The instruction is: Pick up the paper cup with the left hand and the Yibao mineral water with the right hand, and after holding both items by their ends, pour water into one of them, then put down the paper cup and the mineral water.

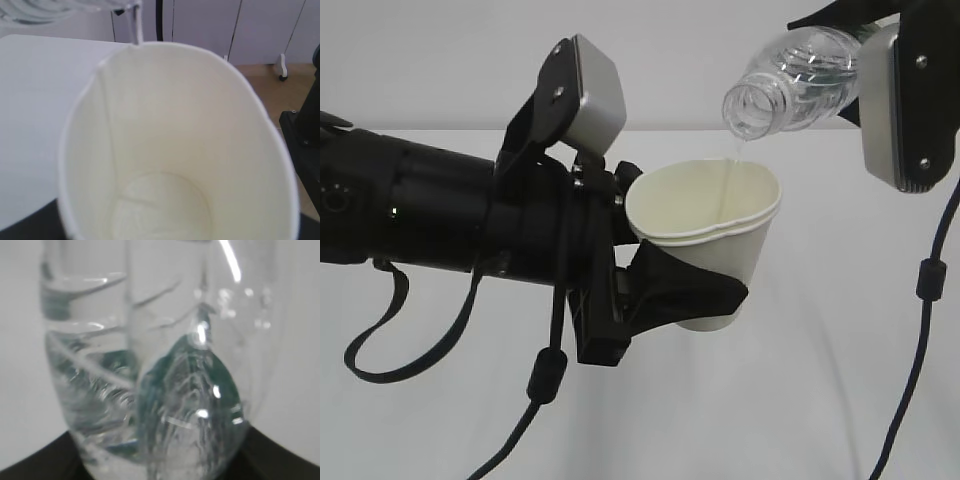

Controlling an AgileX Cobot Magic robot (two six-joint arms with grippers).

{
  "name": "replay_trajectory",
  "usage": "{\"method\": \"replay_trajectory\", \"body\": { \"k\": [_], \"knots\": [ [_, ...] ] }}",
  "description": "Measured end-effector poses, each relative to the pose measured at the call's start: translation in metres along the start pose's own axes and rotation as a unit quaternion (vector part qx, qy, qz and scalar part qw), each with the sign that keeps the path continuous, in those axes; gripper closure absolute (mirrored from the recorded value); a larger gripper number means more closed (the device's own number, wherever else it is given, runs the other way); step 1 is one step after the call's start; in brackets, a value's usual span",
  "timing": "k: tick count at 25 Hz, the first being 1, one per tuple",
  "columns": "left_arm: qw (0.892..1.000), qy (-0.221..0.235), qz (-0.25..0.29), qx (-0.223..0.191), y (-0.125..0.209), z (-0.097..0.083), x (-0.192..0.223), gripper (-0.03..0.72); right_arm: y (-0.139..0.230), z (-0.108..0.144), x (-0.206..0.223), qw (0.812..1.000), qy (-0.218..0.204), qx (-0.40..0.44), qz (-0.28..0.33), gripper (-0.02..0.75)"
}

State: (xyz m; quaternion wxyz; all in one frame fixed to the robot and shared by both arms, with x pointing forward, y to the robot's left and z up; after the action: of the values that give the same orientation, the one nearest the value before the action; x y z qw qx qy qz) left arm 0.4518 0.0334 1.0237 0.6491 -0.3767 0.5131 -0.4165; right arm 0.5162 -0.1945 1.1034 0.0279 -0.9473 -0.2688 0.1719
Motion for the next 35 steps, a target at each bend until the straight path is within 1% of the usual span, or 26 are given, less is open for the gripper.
{"method": "replay_trajectory", "body": {
  "k": [7, 30, 35],
  "knots": [
    [1.0, -0.005, -0.006, 0.003, -0.0049, 0.003, 0.0, 0.253, 0.0, 0.0, 0.0, 1.0, 0.0, -0.005, 0.0, 0.333],
    [1.0, -0.004, -0.005, -0.002, -0.0045, 0.0029, 0.0, 0.253, 0.0, 0.0, 0.0, 1.0, 0.0, -0.014, 0.0, 0.333],
    [1.0, 0.002, 0.002, -0.003, -0.003, 0.0016, 0.0, 0.254, 0.0, 0.0, 0.0, 1.0, 0.0, -0.015, 0.0, 0.333]
  ]
}}
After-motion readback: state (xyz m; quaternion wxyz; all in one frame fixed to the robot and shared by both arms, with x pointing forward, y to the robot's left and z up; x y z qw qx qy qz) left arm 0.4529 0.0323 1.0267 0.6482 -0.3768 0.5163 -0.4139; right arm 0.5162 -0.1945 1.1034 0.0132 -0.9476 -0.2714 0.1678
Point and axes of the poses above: a point on each arm's last joint axis where the gripper is mounted, x pointing out along that axis toward the gripper, z along the wrist's bending axis when the last joint is at zero, y = z × x, the point moved 2 cm from there along x, pointing out along that axis toward the gripper, and after that the axes turned 13 degrees about x, right-handed, at the moved point
